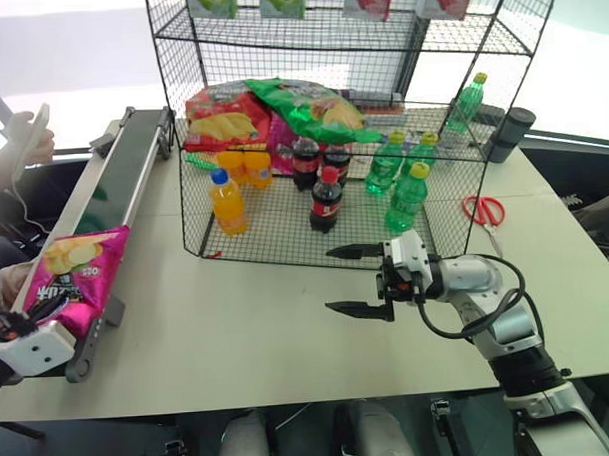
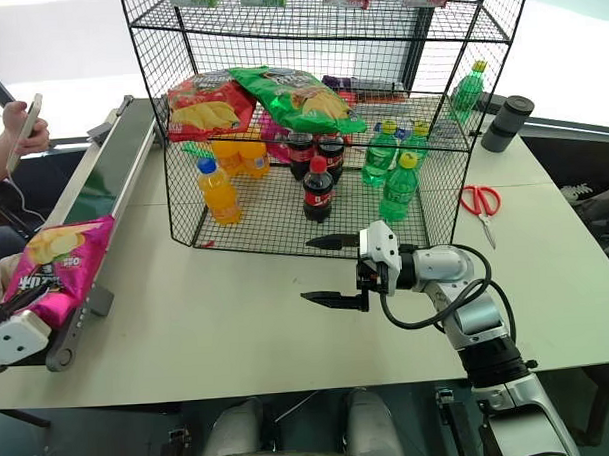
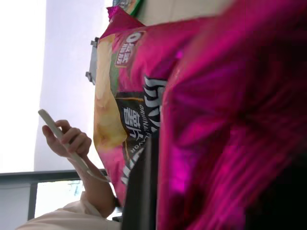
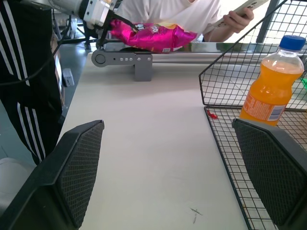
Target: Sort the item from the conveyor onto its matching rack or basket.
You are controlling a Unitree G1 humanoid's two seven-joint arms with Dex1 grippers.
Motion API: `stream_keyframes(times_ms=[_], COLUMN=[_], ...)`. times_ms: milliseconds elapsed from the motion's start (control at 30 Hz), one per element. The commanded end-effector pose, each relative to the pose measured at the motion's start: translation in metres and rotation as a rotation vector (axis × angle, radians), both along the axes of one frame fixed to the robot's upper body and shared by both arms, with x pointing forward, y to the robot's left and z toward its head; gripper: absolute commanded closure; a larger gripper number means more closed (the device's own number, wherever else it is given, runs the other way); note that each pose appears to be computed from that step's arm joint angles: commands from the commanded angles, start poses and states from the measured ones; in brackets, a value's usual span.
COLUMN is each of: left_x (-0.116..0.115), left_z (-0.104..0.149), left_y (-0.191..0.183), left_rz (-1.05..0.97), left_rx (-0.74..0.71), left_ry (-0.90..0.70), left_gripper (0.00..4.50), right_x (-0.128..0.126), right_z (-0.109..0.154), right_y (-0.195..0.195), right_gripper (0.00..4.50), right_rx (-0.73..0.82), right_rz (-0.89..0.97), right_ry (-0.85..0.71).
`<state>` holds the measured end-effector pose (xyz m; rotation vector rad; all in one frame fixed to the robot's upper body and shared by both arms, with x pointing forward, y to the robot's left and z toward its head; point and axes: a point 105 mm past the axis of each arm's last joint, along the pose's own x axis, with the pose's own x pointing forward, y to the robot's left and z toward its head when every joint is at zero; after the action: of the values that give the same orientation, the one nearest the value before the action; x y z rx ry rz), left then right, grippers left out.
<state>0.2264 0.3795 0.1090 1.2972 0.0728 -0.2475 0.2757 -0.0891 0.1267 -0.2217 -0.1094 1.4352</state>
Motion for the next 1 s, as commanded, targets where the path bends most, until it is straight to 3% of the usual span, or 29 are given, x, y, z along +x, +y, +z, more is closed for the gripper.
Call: stream_keyframes(times_ms=[33, 133, 467, 633, 833, 1000], left_x=[0.001, 0.003, 0.015, 0.011, -0.004, -0.005], left_z=[0.01, 0.02, 0.087, 0.096, 0.1, 0.114], left_y=[0.001, -0.002, -0.031, -0.074, -0.113, -0.13], left_rz=[0.002, -0.005, -0.121, -0.311, -0.5, -0.568], left_rx=[-0.006, -0.014, -0.008, -0.116, -0.334, -0.821], left_ry=[-0.045, -0.085, -0.313, -0.264, -0.085, 0.144], left_gripper=[4.41, 4.41, 4.41, 4.41, 4.41, 4.41], right_x=[-0.002, -0.002, 0.0, 0.001, 0.002, -0.001], right_z=[0.01, 0.009, 0.008, 0.012, 0.015, 0.016], right_y=[-0.002, -0.002, -0.004, -0.009, -0.024, -0.037], right_gripper=[0.0, 0.0, 0.0, 0.0, 0.0, 0.0], right_rx=[0.009, 0.008, 0.001, 0.009, -0.003, -0.018], right_rz=[-0.003, -0.004, -0.004, -0.018, -0.057, -0.08], right_ry=[-0.056, -0.057, -0.062, -0.062, -0.058, -0.039])
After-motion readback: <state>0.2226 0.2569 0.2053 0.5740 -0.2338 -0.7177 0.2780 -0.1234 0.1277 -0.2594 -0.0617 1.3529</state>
